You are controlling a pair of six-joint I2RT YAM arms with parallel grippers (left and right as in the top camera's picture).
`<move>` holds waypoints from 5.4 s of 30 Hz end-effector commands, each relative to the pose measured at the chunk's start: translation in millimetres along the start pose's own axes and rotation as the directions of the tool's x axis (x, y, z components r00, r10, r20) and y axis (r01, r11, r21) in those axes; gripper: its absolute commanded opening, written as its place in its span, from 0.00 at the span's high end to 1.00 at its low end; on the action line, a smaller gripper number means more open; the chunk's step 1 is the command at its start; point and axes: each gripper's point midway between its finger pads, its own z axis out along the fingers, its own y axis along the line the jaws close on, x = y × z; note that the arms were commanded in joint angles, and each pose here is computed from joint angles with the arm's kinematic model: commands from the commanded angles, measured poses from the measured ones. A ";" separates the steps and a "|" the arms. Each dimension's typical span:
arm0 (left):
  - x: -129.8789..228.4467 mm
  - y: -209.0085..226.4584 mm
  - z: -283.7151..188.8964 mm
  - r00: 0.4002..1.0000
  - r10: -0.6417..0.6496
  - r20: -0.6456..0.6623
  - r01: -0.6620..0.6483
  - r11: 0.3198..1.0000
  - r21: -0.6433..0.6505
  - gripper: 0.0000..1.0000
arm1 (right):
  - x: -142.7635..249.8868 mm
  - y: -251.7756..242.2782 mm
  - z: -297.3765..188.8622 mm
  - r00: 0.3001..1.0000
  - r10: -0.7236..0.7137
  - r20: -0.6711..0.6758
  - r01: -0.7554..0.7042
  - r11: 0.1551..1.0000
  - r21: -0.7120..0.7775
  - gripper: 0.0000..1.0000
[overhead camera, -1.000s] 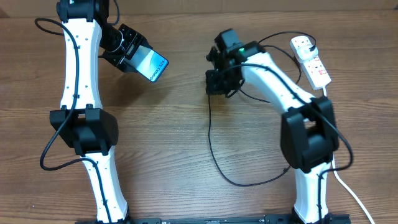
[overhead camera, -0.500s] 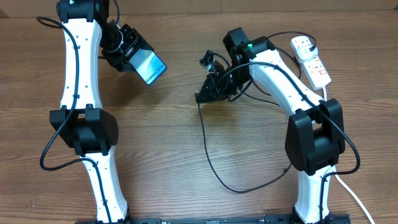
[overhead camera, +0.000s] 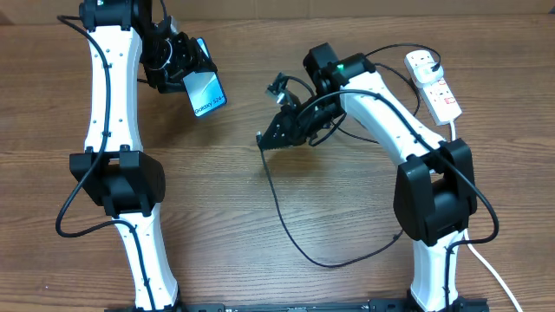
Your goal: Plug charger to phone and switch on socket
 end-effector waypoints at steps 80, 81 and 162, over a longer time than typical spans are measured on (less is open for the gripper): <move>28.5 -60.8 8.7 0.851 -0.521 -0.063 0.523 0.851 0.039 0.96 | -63.7 -94.7 -76.8 0.852 0.269 0.449 -0.478 0.750 0.457 0.58; 31.4 -65.7 8.2 0.845 -0.527 -0.092 0.533 0.845 0.054 0.96 | -65.4 -90.4 -81.3 0.849 0.273 0.453 -0.480 0.756 0.445 0.58; 44.8 -23.0 16.8 0.521 -0.845 -0.121 0.837 0.533 -0.124 0.96 | -113.8 23.1 -104.1 0.851 0.020 0.525 -0.230 0.913 0.337 0.59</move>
